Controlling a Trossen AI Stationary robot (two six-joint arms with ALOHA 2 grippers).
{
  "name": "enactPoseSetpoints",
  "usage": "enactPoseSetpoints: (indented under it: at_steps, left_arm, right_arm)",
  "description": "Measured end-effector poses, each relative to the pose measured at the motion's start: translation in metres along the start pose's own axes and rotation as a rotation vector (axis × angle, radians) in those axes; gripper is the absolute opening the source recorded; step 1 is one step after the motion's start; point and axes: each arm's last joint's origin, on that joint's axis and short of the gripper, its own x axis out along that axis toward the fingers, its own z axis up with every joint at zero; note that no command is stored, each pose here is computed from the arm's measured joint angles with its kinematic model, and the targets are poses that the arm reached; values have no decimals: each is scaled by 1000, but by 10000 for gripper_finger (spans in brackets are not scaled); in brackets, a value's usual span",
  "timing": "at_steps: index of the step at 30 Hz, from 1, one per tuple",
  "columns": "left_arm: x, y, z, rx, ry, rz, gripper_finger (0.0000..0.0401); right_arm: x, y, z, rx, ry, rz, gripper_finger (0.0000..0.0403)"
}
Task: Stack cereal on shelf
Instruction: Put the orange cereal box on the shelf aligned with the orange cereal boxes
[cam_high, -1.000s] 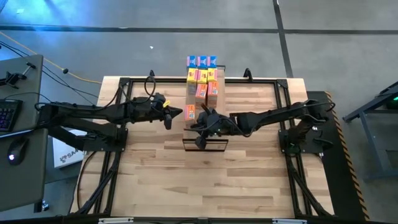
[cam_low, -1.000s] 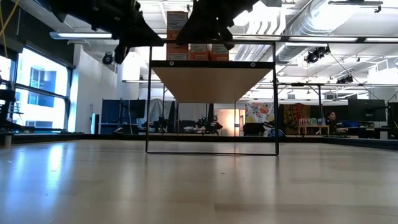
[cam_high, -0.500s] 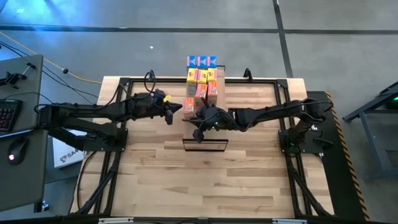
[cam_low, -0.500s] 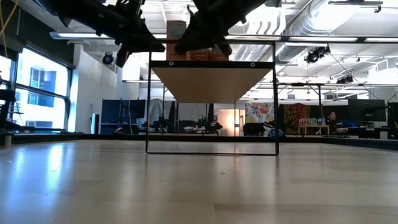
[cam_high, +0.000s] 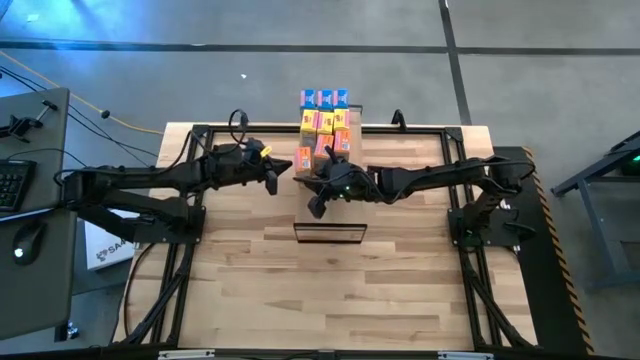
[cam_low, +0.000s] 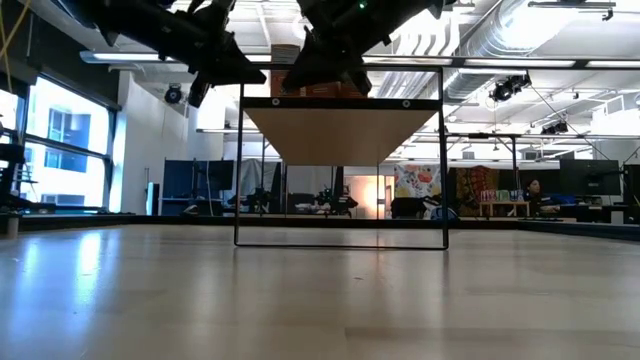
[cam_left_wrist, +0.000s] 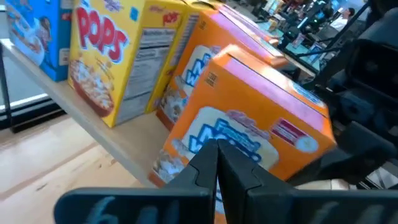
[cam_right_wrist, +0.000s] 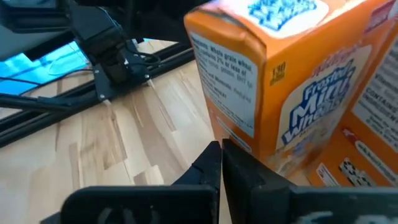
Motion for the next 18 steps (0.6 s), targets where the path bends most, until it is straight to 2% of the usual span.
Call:
enactPoseSetpoints:
  at_steps: [7,18]
  left_arm:
    - [13,5,0,23,9,-54,0]
    - [26,8,-3,13,5,-58,0]
  right_arm:
    - [1,-1,3,15,-26,8,0]
    - [3,-7,5,40,-29,-11,0]
